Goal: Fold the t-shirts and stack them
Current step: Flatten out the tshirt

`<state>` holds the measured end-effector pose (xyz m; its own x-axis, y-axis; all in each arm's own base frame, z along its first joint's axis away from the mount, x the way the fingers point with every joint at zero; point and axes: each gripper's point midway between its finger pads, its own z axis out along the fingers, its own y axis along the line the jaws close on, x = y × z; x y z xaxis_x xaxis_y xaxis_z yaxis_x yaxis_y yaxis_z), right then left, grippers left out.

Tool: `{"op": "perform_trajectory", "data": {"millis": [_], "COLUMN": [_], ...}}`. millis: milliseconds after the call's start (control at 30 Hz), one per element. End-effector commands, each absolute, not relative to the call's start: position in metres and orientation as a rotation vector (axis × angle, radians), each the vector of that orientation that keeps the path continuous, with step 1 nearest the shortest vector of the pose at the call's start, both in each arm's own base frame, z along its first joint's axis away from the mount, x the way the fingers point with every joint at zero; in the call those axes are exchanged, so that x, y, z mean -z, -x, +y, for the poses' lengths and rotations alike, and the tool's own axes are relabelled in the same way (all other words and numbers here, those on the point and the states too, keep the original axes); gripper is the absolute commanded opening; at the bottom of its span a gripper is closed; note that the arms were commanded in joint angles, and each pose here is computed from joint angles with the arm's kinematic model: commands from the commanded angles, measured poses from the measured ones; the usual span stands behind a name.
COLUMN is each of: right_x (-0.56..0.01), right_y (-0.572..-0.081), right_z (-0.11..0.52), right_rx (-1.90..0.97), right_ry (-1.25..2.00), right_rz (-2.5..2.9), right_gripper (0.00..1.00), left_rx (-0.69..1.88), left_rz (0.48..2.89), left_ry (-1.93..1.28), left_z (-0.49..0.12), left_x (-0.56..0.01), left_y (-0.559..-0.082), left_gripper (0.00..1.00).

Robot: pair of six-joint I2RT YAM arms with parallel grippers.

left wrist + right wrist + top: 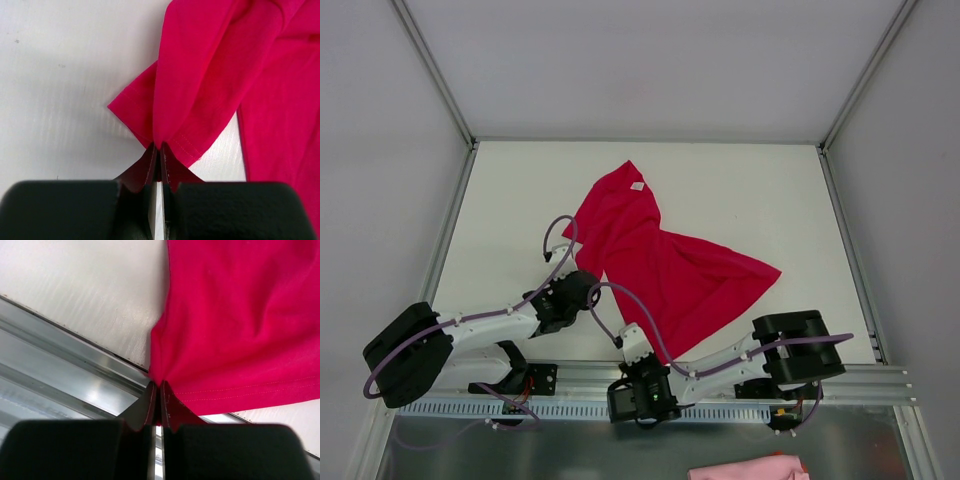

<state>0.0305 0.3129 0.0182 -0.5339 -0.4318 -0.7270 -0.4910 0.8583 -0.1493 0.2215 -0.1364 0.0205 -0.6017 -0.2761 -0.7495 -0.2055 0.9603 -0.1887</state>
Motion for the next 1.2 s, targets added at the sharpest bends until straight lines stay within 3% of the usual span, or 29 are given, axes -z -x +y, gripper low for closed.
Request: {"op": "perform_trajectory", "data": {"millis": [0, 200, 433, 633, 1000, 1167], "right_x": [-0.022, -0.044, -0.144, -0.234, -0.329, -0.406], "right_y": [-0.036, -0.084, -0.163, -0.198, -0.279, -0.303], "right_z": [0.308, 0.281, 0.199, 0.144, 0.081, 0.042], "right_rx": [-0.022, 0.174, 0.260, 0.301, 0.505, 0.590], "right_ry": [0.659, 0.534, 0.172, -0.054, -0.157, -0.260], "right_rz": [2.196, 2.145, 2.070, 1.964, 1.967, 1.875], "right_gripper": [0.01, 0.01, 0.01, 0.01, 0.01, 0.01], "left_rx": [0.108, 0.143, 0.222, 0.143, 0.064, 0.027], "left_rz": [2.187, 2.079, 2.007, 1.886, 1.718, 1.635], "left_ry": [0.325, 0.248, 0.319, 0.335, 0.362, 0.388], "left_z": [-0.143, -0.167, -0.176, -0.153, -0.129, -0.109], "left_x": [-0.038, -0.094, -0.187, -0.270, -0.387, -0.434], "left_y": [-0.232, -0.268, -0.337, -0.351, -0.394, -0.409], "left_gripper": [0.00, 0.00, 0.00, 0.00, 0.00, 0.00]}}
